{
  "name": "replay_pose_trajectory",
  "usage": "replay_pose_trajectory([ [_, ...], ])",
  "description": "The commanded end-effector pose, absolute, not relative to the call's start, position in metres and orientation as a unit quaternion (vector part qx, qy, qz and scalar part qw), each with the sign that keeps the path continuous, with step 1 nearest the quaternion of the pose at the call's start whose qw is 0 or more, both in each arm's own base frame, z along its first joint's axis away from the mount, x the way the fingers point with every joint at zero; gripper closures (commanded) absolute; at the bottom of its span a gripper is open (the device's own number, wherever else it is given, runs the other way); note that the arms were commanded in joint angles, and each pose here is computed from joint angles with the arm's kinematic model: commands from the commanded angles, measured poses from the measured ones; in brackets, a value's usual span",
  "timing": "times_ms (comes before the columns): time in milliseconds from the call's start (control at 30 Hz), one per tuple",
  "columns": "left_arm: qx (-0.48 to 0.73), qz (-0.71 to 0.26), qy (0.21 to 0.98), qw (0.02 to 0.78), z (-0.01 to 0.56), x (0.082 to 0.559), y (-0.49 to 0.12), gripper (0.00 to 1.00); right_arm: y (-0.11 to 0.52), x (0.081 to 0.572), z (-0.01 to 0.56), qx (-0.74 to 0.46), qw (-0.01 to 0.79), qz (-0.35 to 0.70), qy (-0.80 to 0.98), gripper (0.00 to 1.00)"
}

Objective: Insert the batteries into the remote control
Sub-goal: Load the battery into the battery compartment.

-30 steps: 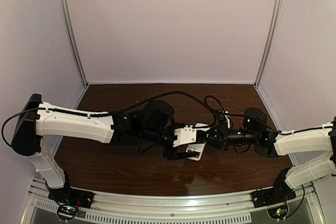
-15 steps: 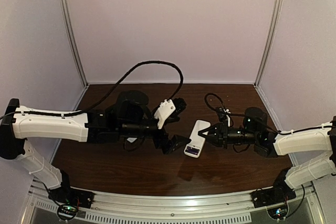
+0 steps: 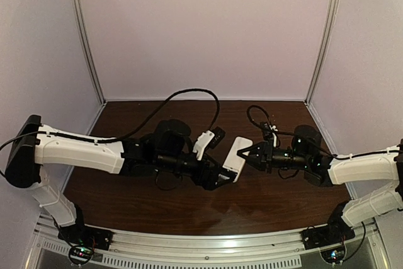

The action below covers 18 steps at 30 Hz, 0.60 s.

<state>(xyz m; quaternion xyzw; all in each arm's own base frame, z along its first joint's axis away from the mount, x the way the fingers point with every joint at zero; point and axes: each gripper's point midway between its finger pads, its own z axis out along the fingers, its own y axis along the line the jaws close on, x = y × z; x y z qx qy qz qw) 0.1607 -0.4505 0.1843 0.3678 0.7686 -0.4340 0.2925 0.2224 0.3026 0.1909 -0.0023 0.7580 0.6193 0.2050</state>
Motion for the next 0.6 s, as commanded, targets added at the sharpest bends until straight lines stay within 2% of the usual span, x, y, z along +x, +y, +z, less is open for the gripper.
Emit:
replay_pose_trajectory([
  [0,0.331,-0.479,0.767,0.271,0.195,0.163,-0.463,0.12,0.303,0.229,0.210,-0.009,0.231,0.627,0.744,1.00],
  [300,0.332,-0.492,0.762,0.260,0.194,0.162,-0.472,0.24,0.303,0.227,0.211,-0.012,0.232,0.628,0.743,1.00],
  [567,0.327,-0.496,0.762,0.258,0.193,0.166,-0.475,0.31,0.304,0.225,0.213,-0.019,0.229,0.630,0.742,1.00],
])
